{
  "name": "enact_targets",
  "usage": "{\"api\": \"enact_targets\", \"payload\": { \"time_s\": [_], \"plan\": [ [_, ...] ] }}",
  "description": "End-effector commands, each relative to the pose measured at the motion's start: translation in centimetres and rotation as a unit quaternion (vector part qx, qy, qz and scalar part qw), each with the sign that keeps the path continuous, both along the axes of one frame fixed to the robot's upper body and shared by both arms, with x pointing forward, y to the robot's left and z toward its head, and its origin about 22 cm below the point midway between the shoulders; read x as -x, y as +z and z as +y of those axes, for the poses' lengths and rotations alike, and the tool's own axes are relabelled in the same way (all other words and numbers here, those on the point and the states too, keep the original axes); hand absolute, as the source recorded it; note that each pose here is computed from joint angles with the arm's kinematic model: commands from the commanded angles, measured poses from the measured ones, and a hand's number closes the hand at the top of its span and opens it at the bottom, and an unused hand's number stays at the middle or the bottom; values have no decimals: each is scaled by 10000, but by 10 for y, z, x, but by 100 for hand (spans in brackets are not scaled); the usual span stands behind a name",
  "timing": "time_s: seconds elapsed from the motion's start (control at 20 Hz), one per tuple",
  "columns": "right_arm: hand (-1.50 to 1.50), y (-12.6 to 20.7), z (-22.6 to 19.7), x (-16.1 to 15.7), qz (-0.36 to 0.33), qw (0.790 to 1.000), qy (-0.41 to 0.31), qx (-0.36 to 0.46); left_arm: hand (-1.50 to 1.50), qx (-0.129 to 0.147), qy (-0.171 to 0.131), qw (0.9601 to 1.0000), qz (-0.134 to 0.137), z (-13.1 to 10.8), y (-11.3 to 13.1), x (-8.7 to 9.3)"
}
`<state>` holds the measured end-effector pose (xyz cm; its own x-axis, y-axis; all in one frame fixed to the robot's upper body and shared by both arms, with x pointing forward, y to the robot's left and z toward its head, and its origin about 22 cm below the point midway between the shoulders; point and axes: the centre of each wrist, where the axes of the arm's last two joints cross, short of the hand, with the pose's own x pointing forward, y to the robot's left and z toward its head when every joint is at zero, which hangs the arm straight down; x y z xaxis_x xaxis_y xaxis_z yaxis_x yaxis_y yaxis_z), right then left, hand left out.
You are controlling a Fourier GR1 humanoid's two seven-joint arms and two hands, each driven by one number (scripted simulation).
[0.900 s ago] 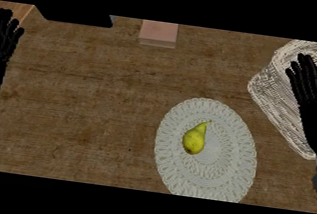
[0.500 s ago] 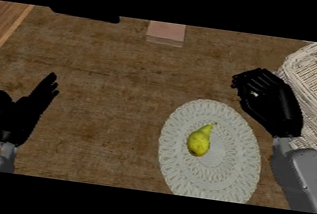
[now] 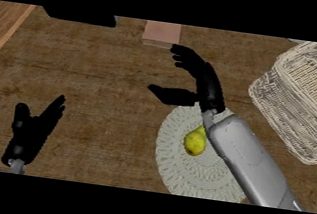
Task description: Pick the pear from the placemat and place it in the basket
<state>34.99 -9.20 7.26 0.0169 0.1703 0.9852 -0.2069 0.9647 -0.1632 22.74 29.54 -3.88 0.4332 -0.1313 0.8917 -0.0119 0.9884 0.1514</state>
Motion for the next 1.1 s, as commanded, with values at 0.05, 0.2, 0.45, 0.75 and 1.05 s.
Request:
{"api": "enact_targets", "payload": {
  "time_s": [0.05, 0.2, 0.45, 0.75, 1.05],
  "plan": [
    [-150, 16, -43, -36, 223, 9681, -644, 2412, 0, 51, 66, 9985, 533, -4, -10, 14],
    [-150, 76, -46, -52, 385, 9457, -500, 3189, 0, -17, 171, 9983, 566, -1, -13, 15],
    [-150, 166, -75, -61, 749, 9133, 58, 4003, 0, 43, 205, 9983, 552, 2, -17, 24],
    [-150, 217, -99, -63, 1698, 8721, 1271, 4410, 0, -33, 243, 9985, 489, -6, -9, 23],
    [-150, 220, -110, -67, 2283, 8406, 1785, 4576, 0, 21, 226, 9983, 528, 3, -15, 24]
  ]
}}
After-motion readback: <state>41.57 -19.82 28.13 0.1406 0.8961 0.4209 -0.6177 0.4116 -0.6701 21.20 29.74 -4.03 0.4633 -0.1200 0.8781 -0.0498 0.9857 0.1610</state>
